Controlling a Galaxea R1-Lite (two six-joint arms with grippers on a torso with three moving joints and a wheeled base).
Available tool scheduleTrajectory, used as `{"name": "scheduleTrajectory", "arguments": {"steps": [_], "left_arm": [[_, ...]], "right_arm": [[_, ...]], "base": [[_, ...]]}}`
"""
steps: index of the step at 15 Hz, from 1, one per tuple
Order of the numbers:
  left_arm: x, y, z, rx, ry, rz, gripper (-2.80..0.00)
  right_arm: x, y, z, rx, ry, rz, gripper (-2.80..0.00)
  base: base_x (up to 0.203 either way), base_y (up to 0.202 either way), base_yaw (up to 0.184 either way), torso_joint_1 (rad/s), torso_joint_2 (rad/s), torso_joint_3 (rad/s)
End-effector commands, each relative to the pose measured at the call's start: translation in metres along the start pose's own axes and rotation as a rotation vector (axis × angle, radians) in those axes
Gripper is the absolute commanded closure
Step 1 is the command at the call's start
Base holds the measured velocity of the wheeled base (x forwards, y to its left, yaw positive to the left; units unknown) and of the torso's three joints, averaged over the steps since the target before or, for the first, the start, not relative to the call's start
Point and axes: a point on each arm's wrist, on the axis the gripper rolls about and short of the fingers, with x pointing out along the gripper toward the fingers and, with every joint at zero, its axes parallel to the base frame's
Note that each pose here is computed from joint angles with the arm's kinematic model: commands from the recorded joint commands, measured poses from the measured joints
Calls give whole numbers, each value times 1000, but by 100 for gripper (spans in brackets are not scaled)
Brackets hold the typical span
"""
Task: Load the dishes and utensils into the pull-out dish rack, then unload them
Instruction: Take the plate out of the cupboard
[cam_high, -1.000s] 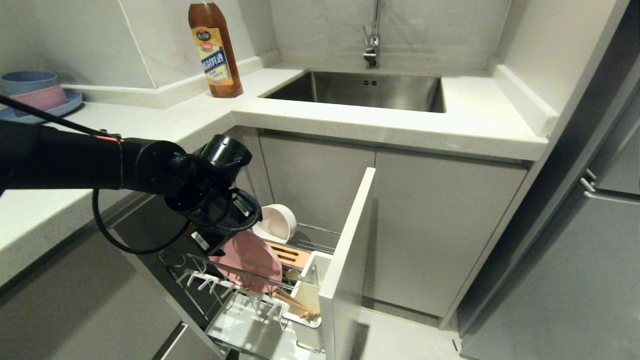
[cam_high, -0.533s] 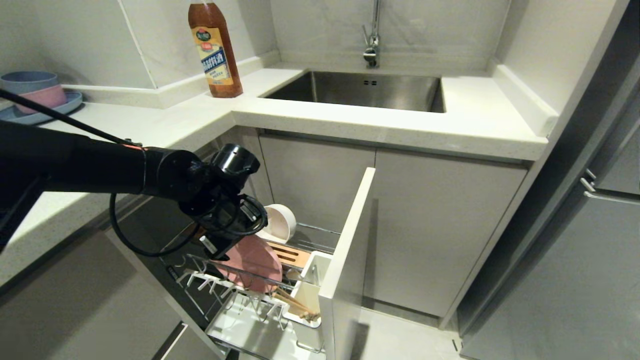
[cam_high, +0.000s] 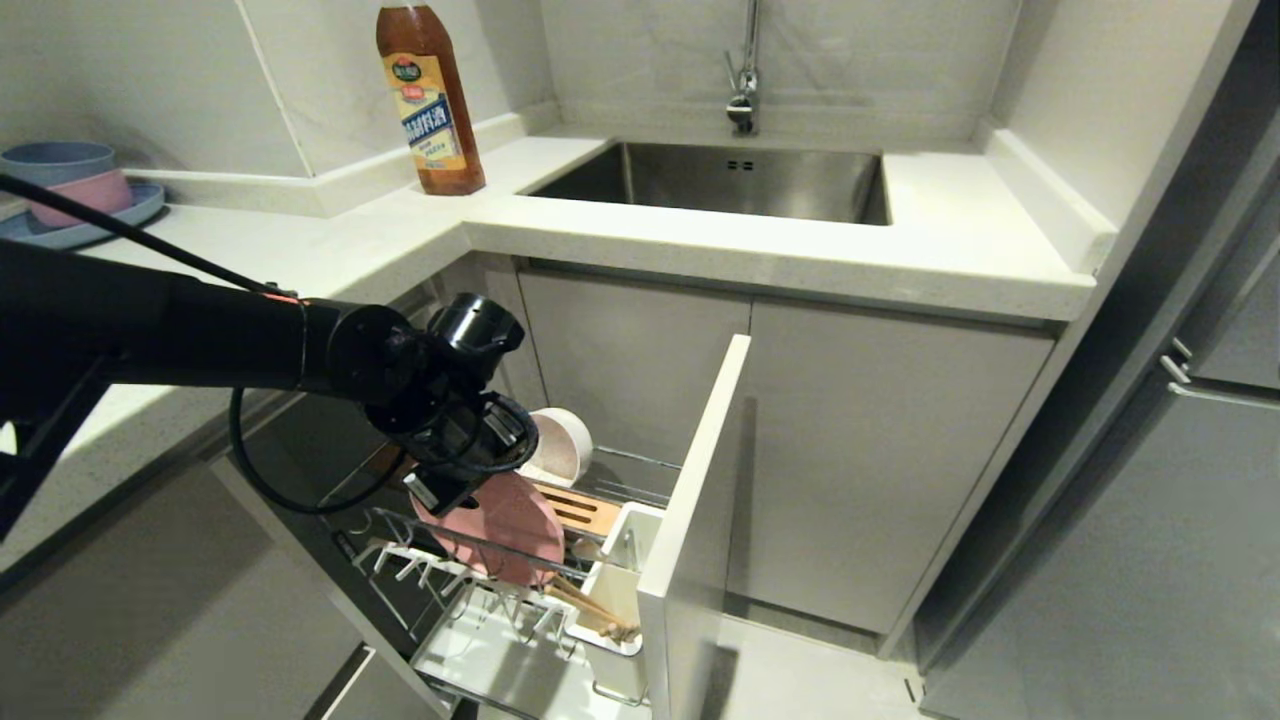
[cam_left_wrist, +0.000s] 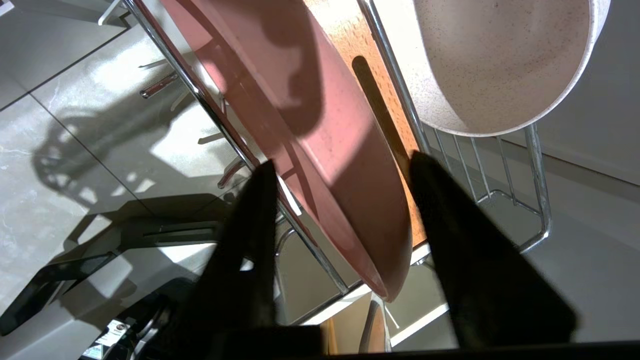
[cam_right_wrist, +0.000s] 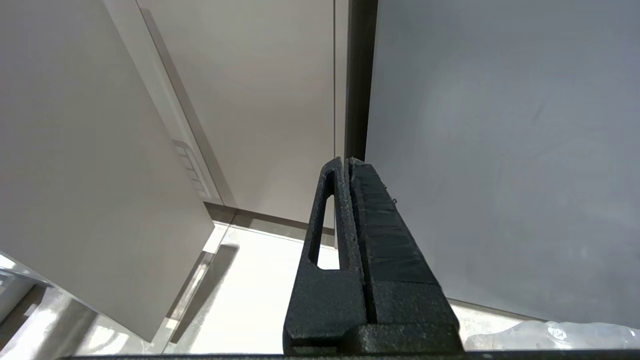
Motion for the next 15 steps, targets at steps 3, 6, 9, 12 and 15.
{"name": "scheduleTrajectory", "arguments": {"steps": [3,6,9,12,15], "left_arm": [[-1,1,0,-7,0,3,0],[-3,1,0,-25,-2,0,0],[-12,1,1,-38,-9,-18,0],[-36,3,5,-64,-33,-69,0],[-67,9,8,-74,-59,-130,0]], "right_arm": [[0,0,-1,0,3,1,0],[0,0,-1,0,3,1,0],[0,0,-1,1,2,1,0],[0,0,0,0,1,0,0],[0,0,0,0,1,1,0]], "base": [[0,0,0,0,0,0],[0,0,0,0,0,0],[0,0,0,0,0,0],[0,0,0,0,0,0],[0,0,0,0,0,0]]}}
